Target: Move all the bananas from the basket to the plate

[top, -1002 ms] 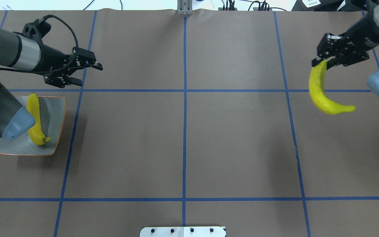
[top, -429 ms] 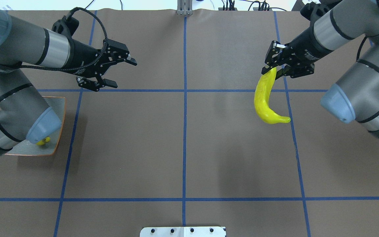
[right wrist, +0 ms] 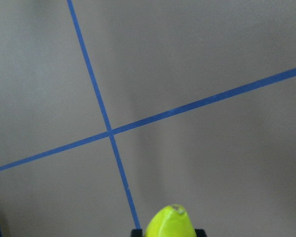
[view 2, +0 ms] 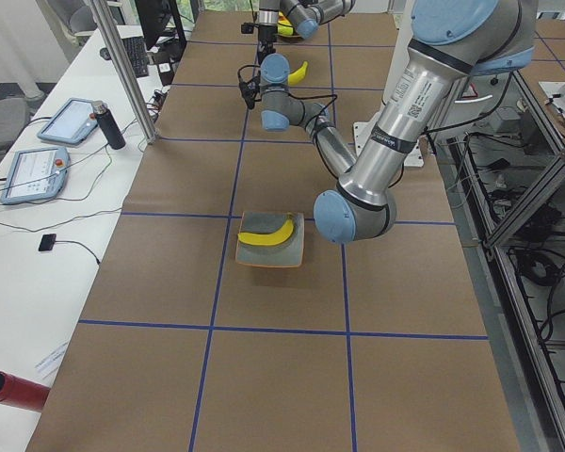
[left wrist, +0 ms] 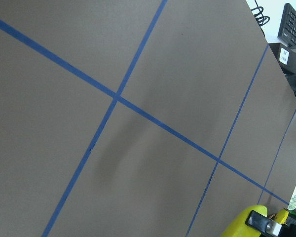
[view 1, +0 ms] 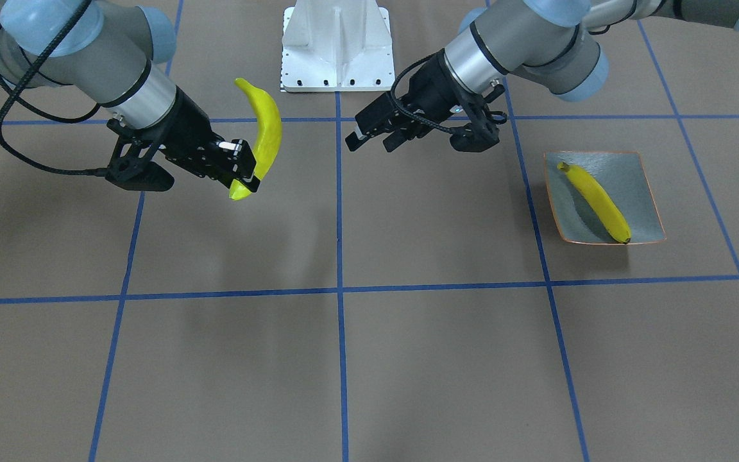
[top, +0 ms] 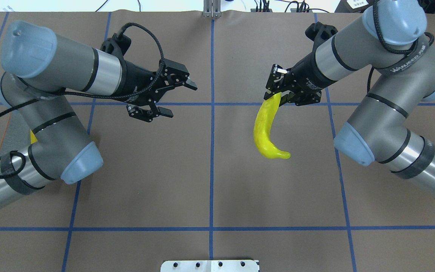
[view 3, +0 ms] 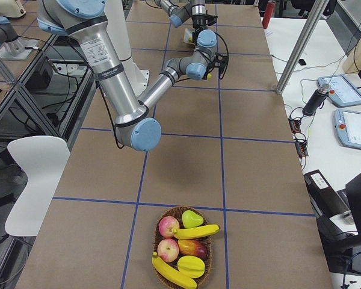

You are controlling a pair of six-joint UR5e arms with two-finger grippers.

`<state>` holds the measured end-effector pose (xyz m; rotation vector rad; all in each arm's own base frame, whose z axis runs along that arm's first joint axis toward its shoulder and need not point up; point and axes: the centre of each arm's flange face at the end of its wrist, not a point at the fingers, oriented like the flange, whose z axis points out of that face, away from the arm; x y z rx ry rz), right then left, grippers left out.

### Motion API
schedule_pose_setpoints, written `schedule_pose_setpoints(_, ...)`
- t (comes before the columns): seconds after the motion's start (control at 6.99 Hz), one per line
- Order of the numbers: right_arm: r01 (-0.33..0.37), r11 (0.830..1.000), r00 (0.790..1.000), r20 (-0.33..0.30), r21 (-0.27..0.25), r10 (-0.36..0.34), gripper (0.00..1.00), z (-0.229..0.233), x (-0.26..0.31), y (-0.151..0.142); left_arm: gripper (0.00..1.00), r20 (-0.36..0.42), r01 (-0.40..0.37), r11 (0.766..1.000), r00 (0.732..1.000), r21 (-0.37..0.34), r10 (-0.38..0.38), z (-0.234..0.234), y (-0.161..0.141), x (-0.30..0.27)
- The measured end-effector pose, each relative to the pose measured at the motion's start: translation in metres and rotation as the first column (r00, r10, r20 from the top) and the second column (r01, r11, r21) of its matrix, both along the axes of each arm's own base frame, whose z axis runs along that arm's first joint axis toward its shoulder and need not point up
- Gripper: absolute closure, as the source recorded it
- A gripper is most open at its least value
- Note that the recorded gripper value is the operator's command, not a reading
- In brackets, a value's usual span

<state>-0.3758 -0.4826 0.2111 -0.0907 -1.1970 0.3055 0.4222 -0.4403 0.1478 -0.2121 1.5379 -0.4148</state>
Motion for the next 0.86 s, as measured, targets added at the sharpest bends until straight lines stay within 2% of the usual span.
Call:
schedule_pose_setpoints(0.43, -0.005, 1.000, 1.000, 0.001, 0.020, 0.005, 1.00, -0.011, -0.022, 0.013, 0.00, -0.030, -0.031, 0.999, 0.999, 0.029, 0.032, -0.026, 0.042, 0.050)
schedule_pose_setpoints(0.86, -0.005, 1.000, 1.000, 0.009, 0.025, 0.004, 1.00, -0.016, -0.023, 0.018, 0.00, -0.032, -0.050, 0.998, 0.998, 0.033, 0.051, -0.031, 0.055, 0.067)
